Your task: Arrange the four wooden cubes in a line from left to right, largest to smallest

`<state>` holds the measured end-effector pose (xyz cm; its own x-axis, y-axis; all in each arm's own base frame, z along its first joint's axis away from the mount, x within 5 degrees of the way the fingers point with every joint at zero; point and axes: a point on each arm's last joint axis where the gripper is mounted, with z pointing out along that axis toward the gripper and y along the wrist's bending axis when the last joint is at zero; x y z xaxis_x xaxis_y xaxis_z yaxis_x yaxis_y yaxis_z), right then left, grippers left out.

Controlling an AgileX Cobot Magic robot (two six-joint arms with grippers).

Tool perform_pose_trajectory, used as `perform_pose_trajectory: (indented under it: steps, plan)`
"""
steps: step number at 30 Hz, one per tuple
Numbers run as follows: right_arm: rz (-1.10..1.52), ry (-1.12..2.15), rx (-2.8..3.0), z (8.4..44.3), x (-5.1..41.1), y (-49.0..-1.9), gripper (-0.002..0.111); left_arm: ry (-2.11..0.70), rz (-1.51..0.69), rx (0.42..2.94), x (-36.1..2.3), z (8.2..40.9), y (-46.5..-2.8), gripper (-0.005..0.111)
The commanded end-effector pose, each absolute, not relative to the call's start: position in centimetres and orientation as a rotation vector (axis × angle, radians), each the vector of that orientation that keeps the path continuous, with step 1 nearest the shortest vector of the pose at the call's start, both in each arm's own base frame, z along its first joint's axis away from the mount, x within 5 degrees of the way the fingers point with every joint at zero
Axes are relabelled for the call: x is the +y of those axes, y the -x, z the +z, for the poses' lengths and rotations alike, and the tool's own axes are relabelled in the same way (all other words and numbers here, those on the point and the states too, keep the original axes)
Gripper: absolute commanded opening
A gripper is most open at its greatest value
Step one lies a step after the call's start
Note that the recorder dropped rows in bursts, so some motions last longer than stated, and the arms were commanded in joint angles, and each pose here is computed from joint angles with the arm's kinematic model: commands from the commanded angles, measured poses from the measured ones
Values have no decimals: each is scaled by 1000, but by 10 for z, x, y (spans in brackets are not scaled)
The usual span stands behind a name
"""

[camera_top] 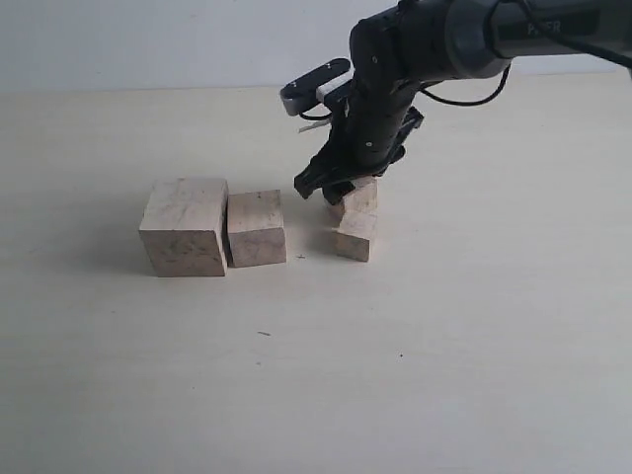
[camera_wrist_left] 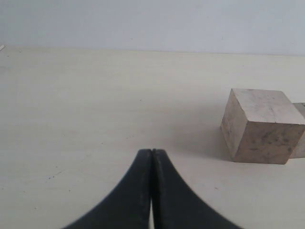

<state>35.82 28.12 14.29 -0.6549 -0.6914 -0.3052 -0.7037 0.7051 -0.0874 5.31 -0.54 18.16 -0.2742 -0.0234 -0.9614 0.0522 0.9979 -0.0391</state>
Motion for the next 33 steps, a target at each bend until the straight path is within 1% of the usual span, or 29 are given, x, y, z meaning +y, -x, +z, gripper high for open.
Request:
perform_pose_trajectory:
  steps: [1, 5, 7, 10, 13, 17, 22, 26, 31, 33]
  plan:
    - [144, 1476, 2393, 161, 287, -351, 0, -26, -72, 1834, -5, 182, -53, 0]
    - [361, 1692, 2285, 154, 298, -339, 0, -26, -72, 1834, -5, 182, -53, 0]
    - [411, 1819, 2223, 149, 299, -334, 0, -26, -72, 1834, -5, 182, -53, 0]
    - [395, 1940, 2182, 143, 296, -331, 0, -26, -72, 1834, -5, 182, -53, 0]
    - [350, 1974, 2172, 141, 294, -332, 0, -26, -72, 1834, -5, 182, -53, 0]
    - [354, 1980, 2164, 141, 294, -332, 0, -26, -72, 1834, -5, 182, -53, 0]
    - [335, 2113, 2017, 138, 295, -333, 0, -26, -72, 1834, -5, 182, -53, 0]
    - [314, 2195, 1920, 126, 296, -335, 0, -26, -72, 1834, -5, 182, -53, 0]
    - [322, 2175, 1934, 106, 299, -338, 0, -26, -72, 1834, -5, 182, -53, 0]
    - [311, 2151, 1934, 104, 300, -340, 0, -26, -72, 1834, -5, 182, -53, 0]
